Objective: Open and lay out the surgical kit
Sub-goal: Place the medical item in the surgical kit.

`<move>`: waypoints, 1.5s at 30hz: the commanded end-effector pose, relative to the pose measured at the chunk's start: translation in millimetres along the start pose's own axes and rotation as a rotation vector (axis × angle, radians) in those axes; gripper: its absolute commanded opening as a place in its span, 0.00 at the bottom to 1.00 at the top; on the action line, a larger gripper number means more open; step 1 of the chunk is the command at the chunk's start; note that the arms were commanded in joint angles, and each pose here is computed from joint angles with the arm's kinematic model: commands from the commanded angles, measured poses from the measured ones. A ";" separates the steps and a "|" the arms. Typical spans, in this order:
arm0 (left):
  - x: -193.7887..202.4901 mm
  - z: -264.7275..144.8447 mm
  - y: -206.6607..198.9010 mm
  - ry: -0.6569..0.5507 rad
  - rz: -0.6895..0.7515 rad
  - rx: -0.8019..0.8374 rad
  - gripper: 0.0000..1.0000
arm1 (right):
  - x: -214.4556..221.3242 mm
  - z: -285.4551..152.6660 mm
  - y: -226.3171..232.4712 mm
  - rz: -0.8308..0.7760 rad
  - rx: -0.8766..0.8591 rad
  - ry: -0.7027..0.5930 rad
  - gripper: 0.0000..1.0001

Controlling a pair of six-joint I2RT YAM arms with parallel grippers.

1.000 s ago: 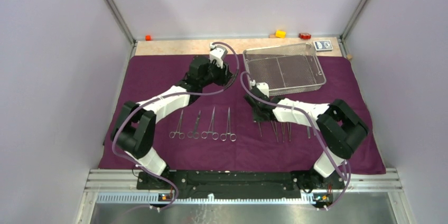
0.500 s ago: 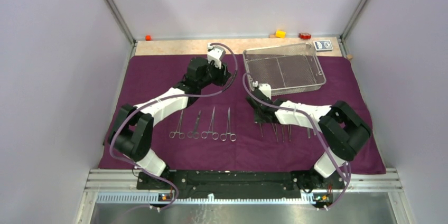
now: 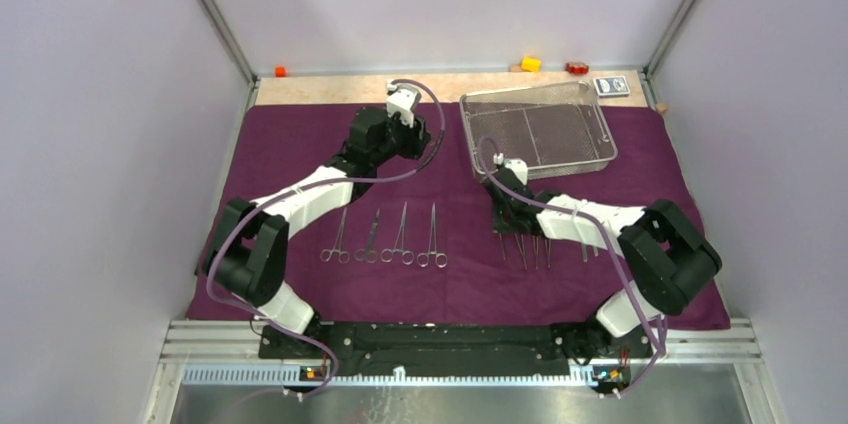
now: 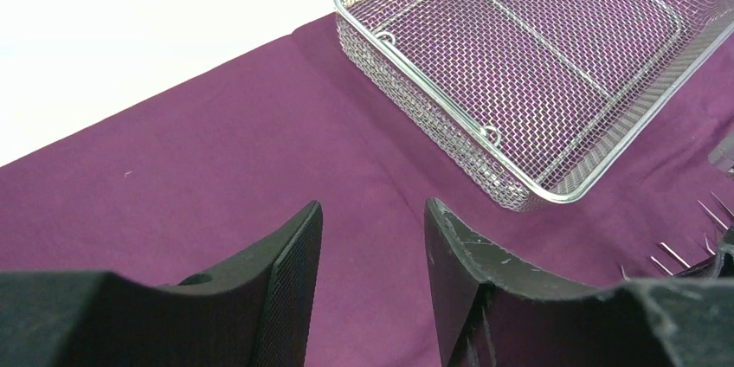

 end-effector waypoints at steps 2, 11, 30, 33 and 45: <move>-24.7 -8.4 5.4 -0.096 0.029 -0.025 0.53 | -1.2 -2.5 6.2 -0.027 -0.066 0.004 0.00; -23.1 -5.7 3.8 -0.089 0.008 -0.014 0.54 | -3.0 1.0 2.5 -0.044 -0.051 -0.006 0.06; -22.5 -3.8 4.1 -0.085 0.005 -0.015 0.54 | -10.8 -1.7 0.3 -0.073 -0.043 -0.038 0.23; -24.2 -4.2 5.4 -0.090 0.009 -0.020 0.54 | -12.3 -3.1 -0.7 -0.074 -0.053 -0.046 0.30; -28.0 -7.9 10.0 -0.101 0.032 -0.042 0.54 | -45.3 -26.4 10.6 -0.114 -0.135 -0.143 0.35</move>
Point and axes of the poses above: each gripper's point midway between its finger pads, its own z axis out along the fingers, its own y axis along the line the jaws close on, x = y × z, the point moved 4 cm from there along -z, back along the fingers, and after that the axes turned 4 degrees about z, right-handed, at the moved point
